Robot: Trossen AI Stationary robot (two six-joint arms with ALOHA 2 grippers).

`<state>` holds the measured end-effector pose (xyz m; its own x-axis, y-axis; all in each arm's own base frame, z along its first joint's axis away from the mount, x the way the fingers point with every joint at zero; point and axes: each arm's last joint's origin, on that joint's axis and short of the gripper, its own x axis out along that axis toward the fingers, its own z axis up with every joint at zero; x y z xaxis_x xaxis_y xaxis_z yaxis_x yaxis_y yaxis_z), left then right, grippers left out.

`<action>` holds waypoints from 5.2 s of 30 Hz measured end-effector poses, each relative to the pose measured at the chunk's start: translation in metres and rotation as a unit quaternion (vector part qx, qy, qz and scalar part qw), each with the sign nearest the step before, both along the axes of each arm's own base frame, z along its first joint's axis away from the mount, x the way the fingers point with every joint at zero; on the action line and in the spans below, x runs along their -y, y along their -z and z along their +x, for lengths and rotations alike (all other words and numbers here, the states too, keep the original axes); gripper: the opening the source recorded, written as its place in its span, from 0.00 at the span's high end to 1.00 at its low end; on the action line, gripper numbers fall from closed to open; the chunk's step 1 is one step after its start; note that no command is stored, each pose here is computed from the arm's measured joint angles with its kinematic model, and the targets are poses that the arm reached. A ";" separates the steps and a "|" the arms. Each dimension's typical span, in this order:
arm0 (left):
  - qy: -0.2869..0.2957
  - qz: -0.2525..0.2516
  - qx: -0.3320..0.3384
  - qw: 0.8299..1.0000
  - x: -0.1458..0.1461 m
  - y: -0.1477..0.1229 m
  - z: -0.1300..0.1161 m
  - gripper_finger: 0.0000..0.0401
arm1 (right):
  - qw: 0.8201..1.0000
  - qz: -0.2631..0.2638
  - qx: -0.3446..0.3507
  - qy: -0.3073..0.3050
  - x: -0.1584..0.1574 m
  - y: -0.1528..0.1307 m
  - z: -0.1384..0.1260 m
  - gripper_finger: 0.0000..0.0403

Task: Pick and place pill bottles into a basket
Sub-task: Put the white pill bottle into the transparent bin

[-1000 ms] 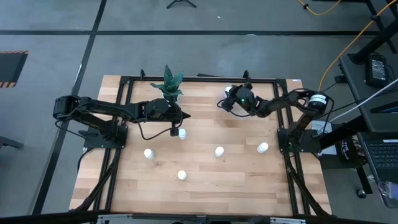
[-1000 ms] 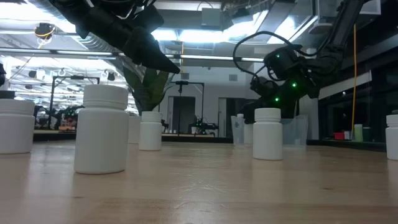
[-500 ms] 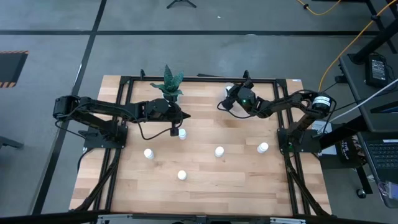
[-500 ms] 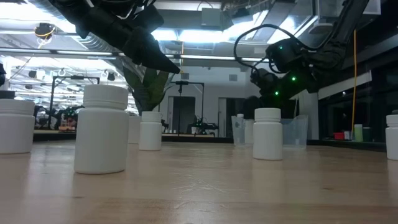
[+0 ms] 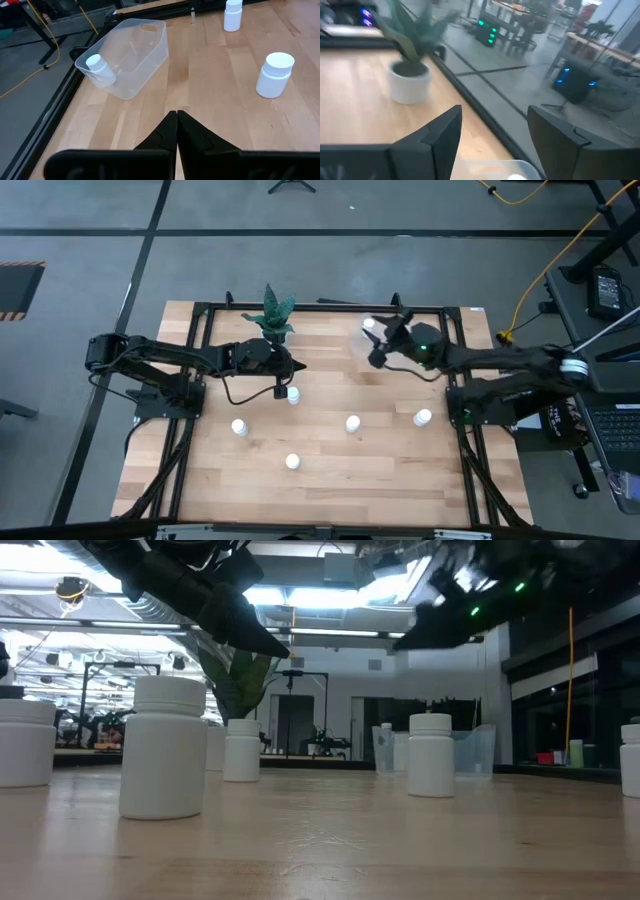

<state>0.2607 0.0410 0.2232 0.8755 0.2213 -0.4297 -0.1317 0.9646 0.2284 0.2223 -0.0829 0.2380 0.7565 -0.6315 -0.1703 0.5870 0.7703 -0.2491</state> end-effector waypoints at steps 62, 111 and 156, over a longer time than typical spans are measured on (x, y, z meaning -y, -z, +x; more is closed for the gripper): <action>-0.019 -0.048 0.012 0.999 0.001 0.000 0.000 0.98 | 0.859 0.401 -0.318 0.005 -0.168 -0.075 -0.117 1.00; -0.028 -0.066 0.016 0.997 0.000 0.000 0.000 0.99 | 0.857 0.403 -0.319 0.037 -0.184 -0.082 -0.126 0.86; -0.033 -0.072 0.018 0.997 0.000 0.000 0.000 0.99 | 0.856 0.414 -0.287 0.117 -0.178 0.036 -0.115 0.27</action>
